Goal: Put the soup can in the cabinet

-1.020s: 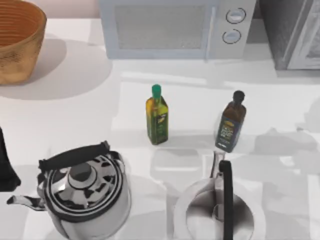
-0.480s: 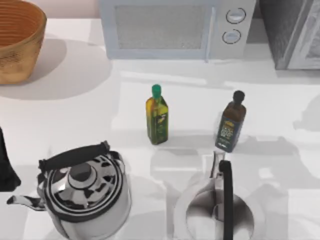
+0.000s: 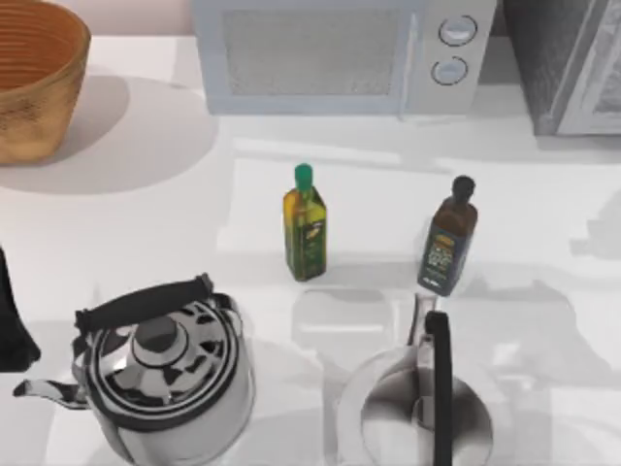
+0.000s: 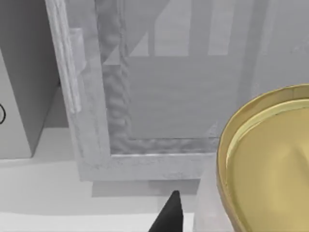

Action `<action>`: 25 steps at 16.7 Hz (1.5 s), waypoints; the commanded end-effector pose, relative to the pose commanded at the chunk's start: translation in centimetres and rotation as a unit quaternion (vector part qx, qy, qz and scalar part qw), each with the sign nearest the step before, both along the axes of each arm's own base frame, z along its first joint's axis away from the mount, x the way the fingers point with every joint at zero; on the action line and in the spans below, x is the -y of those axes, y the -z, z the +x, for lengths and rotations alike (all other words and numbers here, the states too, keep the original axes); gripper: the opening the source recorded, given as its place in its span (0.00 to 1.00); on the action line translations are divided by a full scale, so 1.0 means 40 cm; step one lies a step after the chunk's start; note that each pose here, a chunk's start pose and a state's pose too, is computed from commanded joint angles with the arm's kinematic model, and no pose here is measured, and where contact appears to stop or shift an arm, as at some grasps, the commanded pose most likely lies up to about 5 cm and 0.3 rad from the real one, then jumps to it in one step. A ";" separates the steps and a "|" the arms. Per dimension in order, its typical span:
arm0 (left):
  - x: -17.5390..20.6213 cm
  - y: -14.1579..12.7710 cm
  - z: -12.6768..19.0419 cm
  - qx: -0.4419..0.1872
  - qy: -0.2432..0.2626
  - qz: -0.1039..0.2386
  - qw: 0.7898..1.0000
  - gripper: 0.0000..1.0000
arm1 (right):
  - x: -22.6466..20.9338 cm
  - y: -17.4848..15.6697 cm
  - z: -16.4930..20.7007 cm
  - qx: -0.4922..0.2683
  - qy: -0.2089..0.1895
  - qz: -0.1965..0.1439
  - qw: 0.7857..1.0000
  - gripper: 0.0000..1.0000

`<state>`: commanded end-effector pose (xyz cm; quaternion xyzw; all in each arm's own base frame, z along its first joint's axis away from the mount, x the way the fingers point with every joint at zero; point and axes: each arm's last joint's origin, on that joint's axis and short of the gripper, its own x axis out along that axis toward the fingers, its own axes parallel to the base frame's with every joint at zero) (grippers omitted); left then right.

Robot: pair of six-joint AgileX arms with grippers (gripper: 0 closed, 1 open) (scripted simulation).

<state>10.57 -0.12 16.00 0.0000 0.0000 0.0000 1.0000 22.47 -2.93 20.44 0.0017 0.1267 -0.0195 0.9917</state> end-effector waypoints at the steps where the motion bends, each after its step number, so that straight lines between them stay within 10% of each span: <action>1: 0.000 0.000 0.000 0.000 0.000 0.000 1.000 1.00 | -0.004 -0.008 -0.019 0.010 0.003 -0.001 1.000 0.00; 12: 0.000 0.000 0.000 0.000 0.000 0.000 1.000 1.00 | -0.058 0.043 -0.267 0.116 -0.002 -0.005 0.993 0.00; 25: 0.000 0.000 0.000 0.000 0.000 0.000 1.000 1.00 | -0.069 0.089 -0.298 0.128 -0.015 -0.002 0.992 0.00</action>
